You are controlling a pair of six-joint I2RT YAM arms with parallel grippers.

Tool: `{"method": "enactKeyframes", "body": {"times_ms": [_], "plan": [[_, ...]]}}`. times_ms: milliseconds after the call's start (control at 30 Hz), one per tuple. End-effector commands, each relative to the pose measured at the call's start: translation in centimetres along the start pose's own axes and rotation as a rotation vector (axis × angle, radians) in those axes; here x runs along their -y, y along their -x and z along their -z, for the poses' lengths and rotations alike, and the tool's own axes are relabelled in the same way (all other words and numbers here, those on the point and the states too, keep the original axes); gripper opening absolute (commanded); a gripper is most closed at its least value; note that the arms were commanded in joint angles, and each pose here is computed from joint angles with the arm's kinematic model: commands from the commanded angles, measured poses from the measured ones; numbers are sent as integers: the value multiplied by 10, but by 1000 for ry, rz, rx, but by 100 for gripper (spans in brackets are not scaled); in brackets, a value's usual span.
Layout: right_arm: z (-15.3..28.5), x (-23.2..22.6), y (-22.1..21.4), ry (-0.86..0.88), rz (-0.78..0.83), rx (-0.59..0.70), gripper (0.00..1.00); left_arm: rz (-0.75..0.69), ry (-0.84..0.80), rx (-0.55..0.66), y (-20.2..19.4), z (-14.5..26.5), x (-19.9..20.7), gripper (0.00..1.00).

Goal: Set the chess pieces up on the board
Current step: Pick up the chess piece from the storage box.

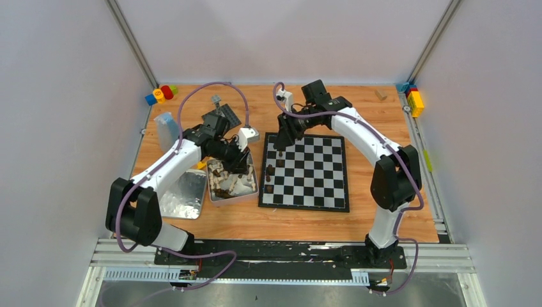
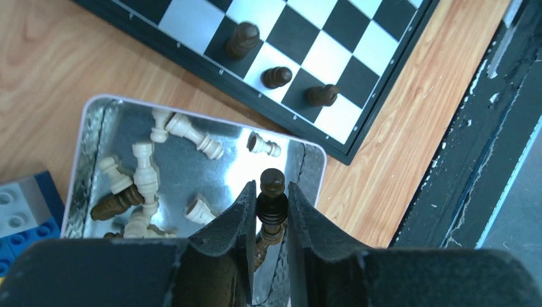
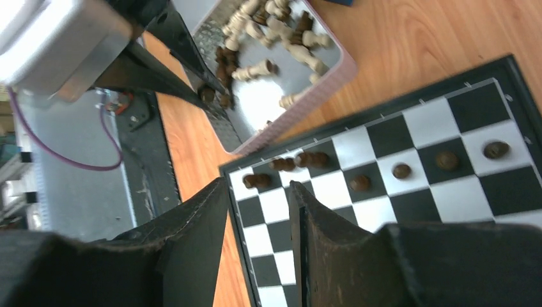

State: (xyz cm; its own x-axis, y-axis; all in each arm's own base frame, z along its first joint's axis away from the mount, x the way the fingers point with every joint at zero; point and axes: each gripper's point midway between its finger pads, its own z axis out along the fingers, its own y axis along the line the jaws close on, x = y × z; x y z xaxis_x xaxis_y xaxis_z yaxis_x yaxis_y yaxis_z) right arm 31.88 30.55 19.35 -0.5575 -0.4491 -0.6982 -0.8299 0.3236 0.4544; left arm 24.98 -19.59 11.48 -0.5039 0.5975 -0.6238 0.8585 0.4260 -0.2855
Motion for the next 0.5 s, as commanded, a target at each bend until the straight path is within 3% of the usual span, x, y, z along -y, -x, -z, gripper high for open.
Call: {"method": "enactKeyframes", "body": {"times_ms": [0, 467], "plan": [[-21, -30, 34, 176, -34, 74, 41, -101, -24, 102, 24, 11, 11, 24], [-69, -51, 23, 385, -210, -12, 43, -89, 36, 110, 25, 16, 5, 26]]}}
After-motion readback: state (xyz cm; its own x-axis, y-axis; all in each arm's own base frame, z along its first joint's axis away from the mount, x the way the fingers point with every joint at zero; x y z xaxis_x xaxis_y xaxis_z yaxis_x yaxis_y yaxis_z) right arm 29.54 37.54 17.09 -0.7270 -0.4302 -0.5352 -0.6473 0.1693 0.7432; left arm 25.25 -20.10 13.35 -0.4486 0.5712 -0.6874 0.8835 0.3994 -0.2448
